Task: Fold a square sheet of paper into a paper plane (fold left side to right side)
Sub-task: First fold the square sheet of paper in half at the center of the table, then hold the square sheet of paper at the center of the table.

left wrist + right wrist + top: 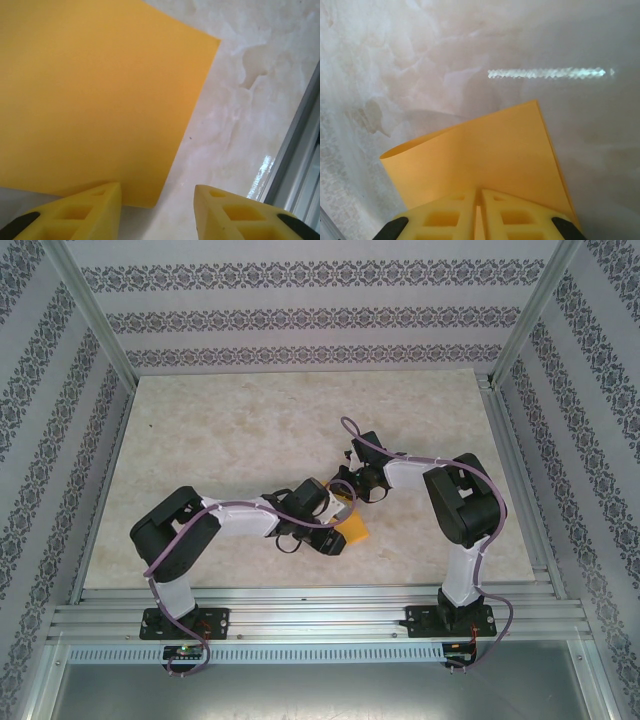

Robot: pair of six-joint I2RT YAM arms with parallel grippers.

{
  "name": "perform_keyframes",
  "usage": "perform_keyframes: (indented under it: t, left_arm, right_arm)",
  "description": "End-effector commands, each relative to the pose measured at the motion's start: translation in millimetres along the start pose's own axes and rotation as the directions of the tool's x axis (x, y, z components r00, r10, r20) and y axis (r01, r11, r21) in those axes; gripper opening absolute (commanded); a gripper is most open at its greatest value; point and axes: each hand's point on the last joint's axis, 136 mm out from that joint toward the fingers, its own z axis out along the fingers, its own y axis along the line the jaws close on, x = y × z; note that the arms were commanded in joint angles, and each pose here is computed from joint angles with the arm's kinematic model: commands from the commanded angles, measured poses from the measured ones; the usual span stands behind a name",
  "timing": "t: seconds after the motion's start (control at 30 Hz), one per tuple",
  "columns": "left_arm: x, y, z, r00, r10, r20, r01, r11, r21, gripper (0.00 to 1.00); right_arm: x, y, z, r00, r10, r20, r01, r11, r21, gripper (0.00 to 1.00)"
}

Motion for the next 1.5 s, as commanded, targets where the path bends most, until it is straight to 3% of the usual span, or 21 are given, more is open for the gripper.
perform_keyframes:
  t: [0.0, 0.43, 0.63, 0.73, 0.83, 1.0, 1.47]
  left_arm:
    - [29.6, -19.1, 6.5, 0.995, -0.015, -0.101, 0.021, 0.998, 0.056, 0.43]
    - [33.7, -37.3, 8.9, 0.995, 0.016, -0.096, -0.008, 0.996, 0.088, 0.45]
    - [-6.0, -30.9, -31.8, 0.998, -0.018, 0.062, 0.014, 0.998, 0.056, 0.45]
    - [-37.3, -15.6, -65.0, 0.978, -0.08, 0.194, 0.07, 0.996, 0.057, 0.45]
    - [-56.0, 0.2, -78.2, 0.966, -0.099, 0.24, 0.092, 0.995, 0.039, 0.44]
    - [-69.5, -5.3, -62.1, 0.968, -0.106, 0.228, 0.078, 0.989, 0.128, 0.43]
    - [-46.1, 14.0, -2.5, 0.983, -0.139, 0.116, 0.13, 0.989, 0.075, 0.43]
  right_arm:
    - [3.1, -33.4, 13.5, 1.0, 0.025, 0.003, -0.025, 0.992, 0.121, 0.13]
    - [6.4, -35.5, 15.4, 1.0, 0.029, -0.005, -0.028, 0.992, 0.12, 0.13]
    - [5.4, -32.5, 13.6, 1.0, 0.02, -0.003, -0.02, 0.994, 0.112, 0.13]
    - [6.2, -31.4, 13.7, 1.0, 0.018, -0.005, -0.017, 0.994, 0.11, 0.13]
    - [6.0, -30.7, 13.8, 1.0, 0.02, -0.003, -0.02, 0.994, 0.11, 0.13]
    - [5.7, -27.9, 13.4, 1.0, 0.016, -0.002, -0.016, 0.994, 0.106, 0.13]
    - [3.6, -19.4, 11.7, 1.0, 0.008, 0.003, -0.008, 0.997, 0.082, 0.14]
